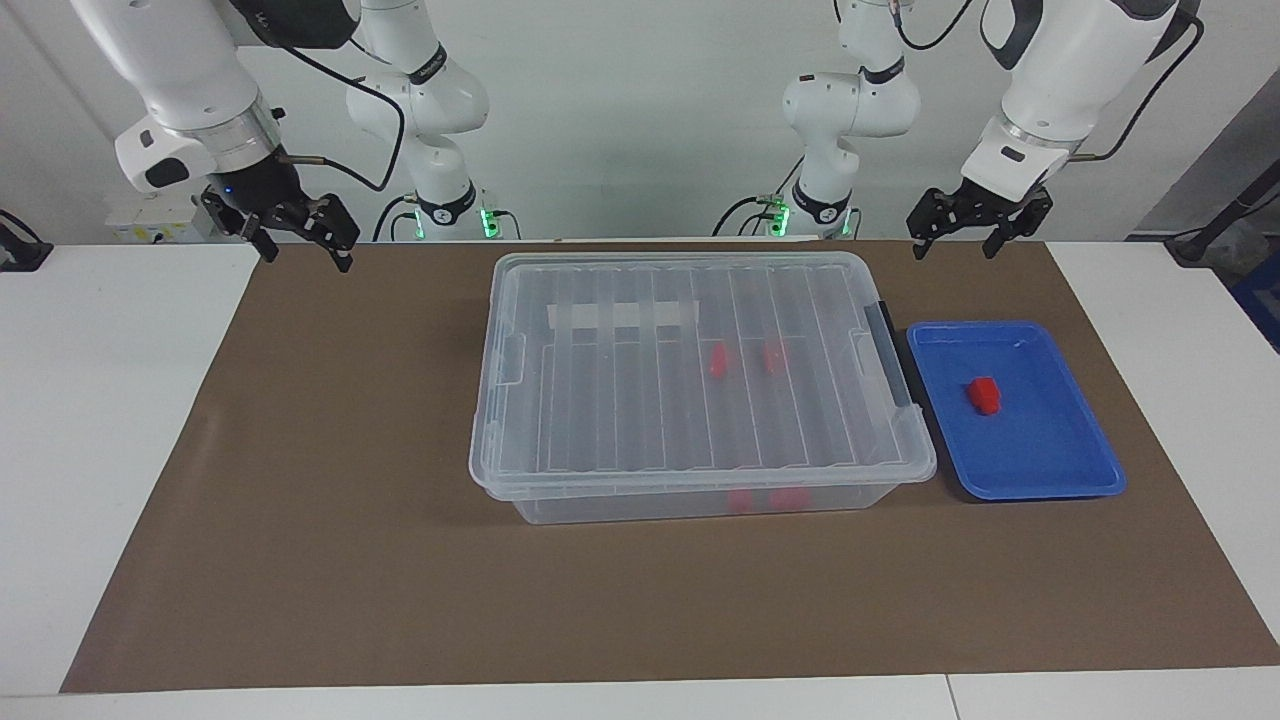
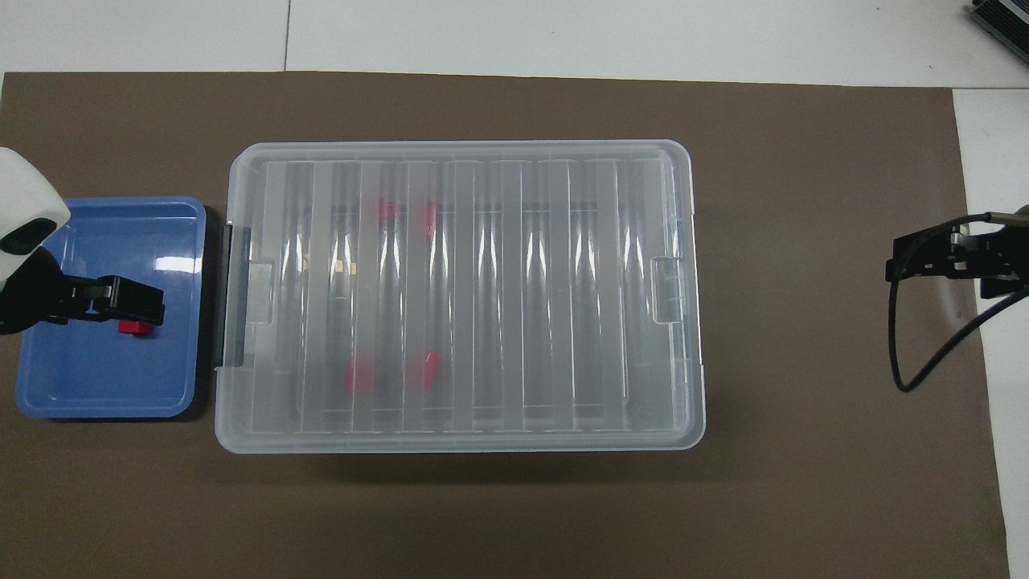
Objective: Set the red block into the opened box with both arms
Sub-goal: 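Reach the right gripper to the lid edge while the left gripper draws back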
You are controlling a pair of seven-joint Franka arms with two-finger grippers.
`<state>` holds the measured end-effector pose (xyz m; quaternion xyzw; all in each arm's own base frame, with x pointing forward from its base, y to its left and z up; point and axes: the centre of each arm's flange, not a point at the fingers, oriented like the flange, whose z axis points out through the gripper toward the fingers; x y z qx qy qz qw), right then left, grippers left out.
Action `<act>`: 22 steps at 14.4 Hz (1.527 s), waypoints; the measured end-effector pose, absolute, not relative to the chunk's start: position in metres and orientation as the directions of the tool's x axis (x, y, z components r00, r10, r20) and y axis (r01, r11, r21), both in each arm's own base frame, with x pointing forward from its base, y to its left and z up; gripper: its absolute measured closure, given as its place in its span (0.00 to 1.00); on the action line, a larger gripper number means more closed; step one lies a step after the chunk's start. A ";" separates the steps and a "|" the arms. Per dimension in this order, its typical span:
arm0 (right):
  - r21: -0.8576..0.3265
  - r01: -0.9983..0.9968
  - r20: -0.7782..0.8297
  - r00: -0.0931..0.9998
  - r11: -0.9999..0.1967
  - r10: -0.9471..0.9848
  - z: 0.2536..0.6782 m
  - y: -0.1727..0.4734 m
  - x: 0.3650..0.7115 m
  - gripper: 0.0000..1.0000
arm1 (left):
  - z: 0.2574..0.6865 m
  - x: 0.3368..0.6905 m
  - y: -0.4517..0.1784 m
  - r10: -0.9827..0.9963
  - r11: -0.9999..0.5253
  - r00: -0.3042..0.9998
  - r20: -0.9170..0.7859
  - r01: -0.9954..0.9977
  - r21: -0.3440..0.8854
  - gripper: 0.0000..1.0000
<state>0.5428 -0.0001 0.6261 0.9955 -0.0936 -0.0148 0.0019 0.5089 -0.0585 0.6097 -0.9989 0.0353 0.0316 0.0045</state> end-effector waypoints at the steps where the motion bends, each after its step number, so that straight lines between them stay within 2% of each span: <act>1: 0.005 -0.173 -0.023 0.985 -0.985 -0.173 0.619 0.007 0.545 0.00 | 0.610 0.509 -0.059 -0.070 -0.997 0.996 -0.063 -0.071 -0.007 0.00; 12: -0.015 -0.089 0.054 0.994 -0.996 -0.090 0.527 0.112 0.551 0.00 | 0.610 0.510 -0.040 -0.048 -0.999 0.997 -0.064 -0.049 -0.005 0.00; 19: -0.008 -0.060 0.036 0.998 -0.998 -0.060 0.473 0.147 0.566 0.03 | 0.611 0.507 0.064 -0.124 -0.992 0.990 -0.060 -0.123 0.013 0.00; 22: -0.004 -0.060 0.027 0.998 -0.998 -0.060 0.465 0.149 0.568 0.03 | 0.613 0.500 0.105 -0.158 -0.987 0.986 -0.054 -0.157 0.019 0.00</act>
